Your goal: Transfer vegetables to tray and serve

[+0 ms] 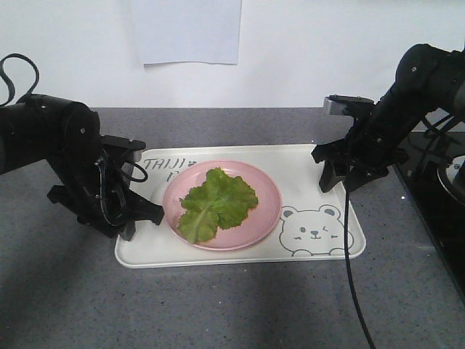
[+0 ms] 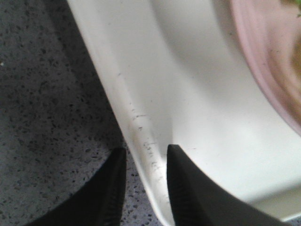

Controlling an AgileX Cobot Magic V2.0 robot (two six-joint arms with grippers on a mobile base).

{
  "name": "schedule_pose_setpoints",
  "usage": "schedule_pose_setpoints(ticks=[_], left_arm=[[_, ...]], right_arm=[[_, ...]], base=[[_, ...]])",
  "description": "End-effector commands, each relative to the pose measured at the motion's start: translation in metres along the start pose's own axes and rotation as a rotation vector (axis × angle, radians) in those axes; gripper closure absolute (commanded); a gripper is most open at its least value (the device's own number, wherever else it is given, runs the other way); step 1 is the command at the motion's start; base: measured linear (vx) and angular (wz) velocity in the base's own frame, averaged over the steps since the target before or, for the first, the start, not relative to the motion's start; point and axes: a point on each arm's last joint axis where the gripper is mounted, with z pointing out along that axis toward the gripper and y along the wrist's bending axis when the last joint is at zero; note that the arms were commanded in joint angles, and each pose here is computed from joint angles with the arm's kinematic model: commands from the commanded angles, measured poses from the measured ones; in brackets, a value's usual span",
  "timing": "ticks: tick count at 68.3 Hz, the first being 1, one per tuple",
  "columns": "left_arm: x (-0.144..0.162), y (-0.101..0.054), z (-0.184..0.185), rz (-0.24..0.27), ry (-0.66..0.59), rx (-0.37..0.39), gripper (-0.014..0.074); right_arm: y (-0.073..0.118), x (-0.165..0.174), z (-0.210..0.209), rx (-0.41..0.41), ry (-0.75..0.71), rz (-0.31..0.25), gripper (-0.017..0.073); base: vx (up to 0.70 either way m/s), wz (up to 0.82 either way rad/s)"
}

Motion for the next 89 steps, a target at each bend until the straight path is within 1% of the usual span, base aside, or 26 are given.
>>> schedule_pose_setpoints(ticks=[1, 6, 13, 24, 33, 40, 46, 52, 55, 61, 67, 68, 74, 77, 85, 89], left_arm=[[-0.003, -0.004, -0.024, 0.007, -0.079, 0.019, 0.0328], [-0.002, -0.004, -0.024, 0.009, -0.074, 0.019, 0.0328], [-0.001, -0.004, -0.027, 0.012, -0.079, 0.015, 0.0328], [-0.001, -0.002, -0.037, 0.027, -0.12, -0.007, 0.0328], [0.001, 0.0, -0.057, 0.036, -0.185, -0.018, 0.0328], [0.003, -0.001, -0.079, 0.037, -0.257, -0.01, 0.0333], [0.007, -0.001, -0.105, 0.036, -0.35, 0.001, 0.0354], [0.014, -0.001, -0.133, 0.035, -0.459, 0.016, 0.0394], [0.021, -0.001, -0.151, 0.036, -0.534, 0.026, 0.0422], [0.039, -0.001, -0.187, 0.054, -0.68, 0.04, 0.0476], [0.059, 0.001, -0.221, 0.069, -0.831, 0.05, 0.0535], [0.065, 0.002, -0.229, 0.07, -0.87, 0.054, 0.0543], [0.09, 0.004, -0.26, 0.089, -1.014, 0.057, 0.0596], [0.108, 0.006, -0.276, 0.104, -1.083, 0.054, 0.0601], [0.144, 0.01, -0.302, 0.126, -1.193, 0.047, 0.0601], [0.16, 0.012, -0.312, 0.138, -1.23, 0.041, 0.0601]], right_arm=[[0.013, 0.003, -0.031, -0.019, -0.038, -0.015, 0.016], [0.012, 0.004, -0.032, -0.002, -0.037, -0.007, 0.016], [0.012, 0.006, -0.043, 0.032, -0.054, -0.01, 0.0162], [0.021, 0.009, -0.069, 0.046, -0.151, -0.041, 0.0197], [0.034, 0.013, -0.099, 0.043, -0.28, -0.083, 0.0281], [0.047, 0.017, -0.127, 0.018, -0.407, -0.134, 0.0386], [0.06, 0.023, -0.151, -0.01, -0.519, -0.183, 0.0486], [0.073, 0.032, -0.175, -0.044, -0.618, -0.235, 0.0577], [0.08, 0.037, -0.186, -0.062, -0.665, -0.266, 0.0571], [0.093, 0.051, -0.208, -0.08, -0.736, -0.338, 0.0566], [0.104, 0.068, -0.229, -0.076, -0.796, -0.399, 0.0564], [0.105, 0.07, -0.232, -0.072, -0.806, -0.412, 0.0564], [0.116, 0.091, -0.254, -0.042, -0.868, -0.472, 0.0564], [0.12, 0.1, -0.263, -0.029, -0.895, -0.497, 0.0564], [0.131, 0.128, -0.287, 0.013, -0.987, -0.562, 0.0564], [0.134, 0.143, -0.291, 0.043, -1.036, -0.574, 0.0564]], base=[[0.0, 0.0], [0.0, 0.0], [0.0, 0.0], [0.0, 0.0], [0.0, 0.0], [0.0, 0.0], [0.0, 0.0], [0.0, 0.0], [0.0, 0.0], [0.0, 0.0], [0.0, 0.0], [0.0, 0.0], [0.0, 0.0], [0.0, 0.0], [0.0, 0.0], [0.0, 0.0]])
